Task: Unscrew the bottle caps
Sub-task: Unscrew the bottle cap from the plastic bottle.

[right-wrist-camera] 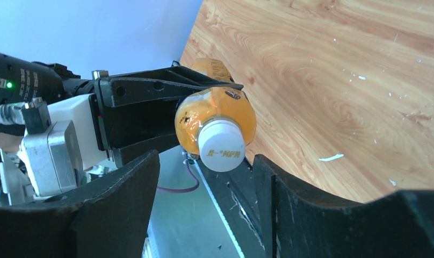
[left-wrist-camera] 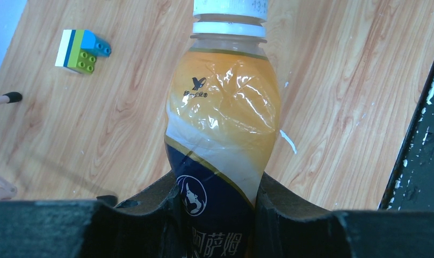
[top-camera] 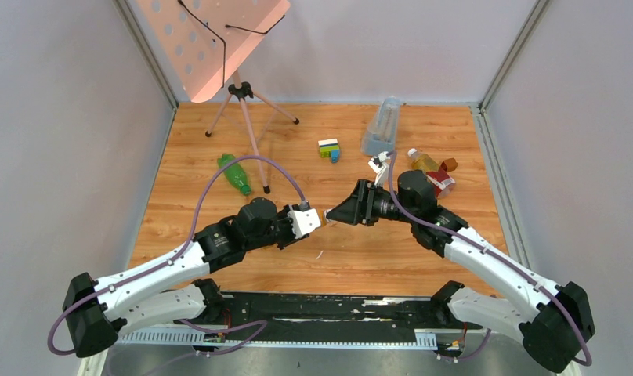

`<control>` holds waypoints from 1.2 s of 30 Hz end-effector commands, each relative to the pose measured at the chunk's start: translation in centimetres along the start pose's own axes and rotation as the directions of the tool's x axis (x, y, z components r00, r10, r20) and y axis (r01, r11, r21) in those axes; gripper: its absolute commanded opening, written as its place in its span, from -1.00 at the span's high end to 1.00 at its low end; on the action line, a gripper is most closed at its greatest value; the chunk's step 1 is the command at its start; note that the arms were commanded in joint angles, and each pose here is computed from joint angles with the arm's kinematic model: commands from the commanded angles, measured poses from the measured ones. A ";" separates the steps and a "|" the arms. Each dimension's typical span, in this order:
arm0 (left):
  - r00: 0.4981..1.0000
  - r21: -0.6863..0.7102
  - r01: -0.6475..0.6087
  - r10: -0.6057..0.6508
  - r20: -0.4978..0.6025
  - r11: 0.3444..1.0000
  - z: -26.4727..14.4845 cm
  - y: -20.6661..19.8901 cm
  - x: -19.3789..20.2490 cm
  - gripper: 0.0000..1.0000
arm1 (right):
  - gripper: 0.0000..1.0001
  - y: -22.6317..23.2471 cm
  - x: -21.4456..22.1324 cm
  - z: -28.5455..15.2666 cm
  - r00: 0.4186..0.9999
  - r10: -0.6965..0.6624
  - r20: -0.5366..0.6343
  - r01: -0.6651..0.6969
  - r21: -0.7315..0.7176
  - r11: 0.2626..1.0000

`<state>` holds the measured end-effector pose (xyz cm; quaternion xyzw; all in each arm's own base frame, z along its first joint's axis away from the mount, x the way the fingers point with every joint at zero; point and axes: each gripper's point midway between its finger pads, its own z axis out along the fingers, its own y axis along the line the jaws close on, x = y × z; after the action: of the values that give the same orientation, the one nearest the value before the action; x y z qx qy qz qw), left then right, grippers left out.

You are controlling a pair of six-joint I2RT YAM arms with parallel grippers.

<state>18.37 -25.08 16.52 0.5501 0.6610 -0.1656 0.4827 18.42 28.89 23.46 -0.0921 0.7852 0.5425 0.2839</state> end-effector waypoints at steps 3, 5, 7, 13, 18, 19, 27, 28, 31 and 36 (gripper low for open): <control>0.998 -0.025 -0.033 0.034 0.050 0.999 -0.4 0.6 -1.6 0.96 | -0.20 1.4 -1.7 0.2 0.994 0.110 0.017 -0.109 -0.034 0.993; 0.998 -0.021 -0.032 0.033 0.049 0.999 -0.4 0.6 -1.6 0.96 | -0.14 1.1 -1.6 0.4 0.992 0.125 0.012 -0.125 -0.030 0.992; 0.998 -0.015 -0.034 0.035 0.049 0.999 -0.4 0.5 -1.6 0.96 | -0.05 0.9 -1.3 0.6 0.990 0.139 -0.010 -0.139 -0.029 0.990; 0.999 -0.015 -0.027 0.028 0.042 1.000 -0.2 0.5 -1.5 0.98 | 0.39 1.6 -1.1 0.7 0.996 0.080 -0.031 -0.082 -0.091 0.992; 0.991 0.055 -0.004 -0.003 0.130 0.998 -0.5 -0.8 -3.4 1.00 | 0.75 1.2 -1.0 0.6 0.991 -0.131 -0.011 0.129 -0.116 0.985; 0.987 0.080 -0.004 -0.008 0.159 0.997 -0.5 -1.3 -3.8 1.00 | 0.87 1.1 -1.1 0.6 0.980 -0.200 0.001 0.199 -0.121 0.973; 0.963 0.296 -0.004 -0.075 0.258 0.955 -1.3 -5.2 -5.4 0.94 | 0.77 3.1 3.1 -2.0 0.634 -0.766 0.109 0.717 -0.454 0.529; 0.961 0.334 -0.012 -0.081 0.265 0.943 -1.4 -5.8 -5.9 0.94 | 0.95 2.9 3.8 -2.2 0.579 -0.804 0.134 0.749 -0.477 0.459; 0.968 0.408 -0.005 -0.098 0.231 0.913 -1.5 -6.9 -5.6 0.93 | 1.00 1.7 4.9 -2.5 0.329 -0.916 0.229 0.859 -0.476 0.189; 0.975 0.489 -0.002 -0.108 0.196 0.872 -1.6 -8.2 -5.5 0.93 | 1.00 0.1 4.1 -2.5 0.115 -0.962 0.249 0.929 -0.371 0.015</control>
<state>12.77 -27.62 15.62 0.5849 0.6291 -0.3193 0.4004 13.54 27.51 21.82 -0.5845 0.5020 0.4608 0.4405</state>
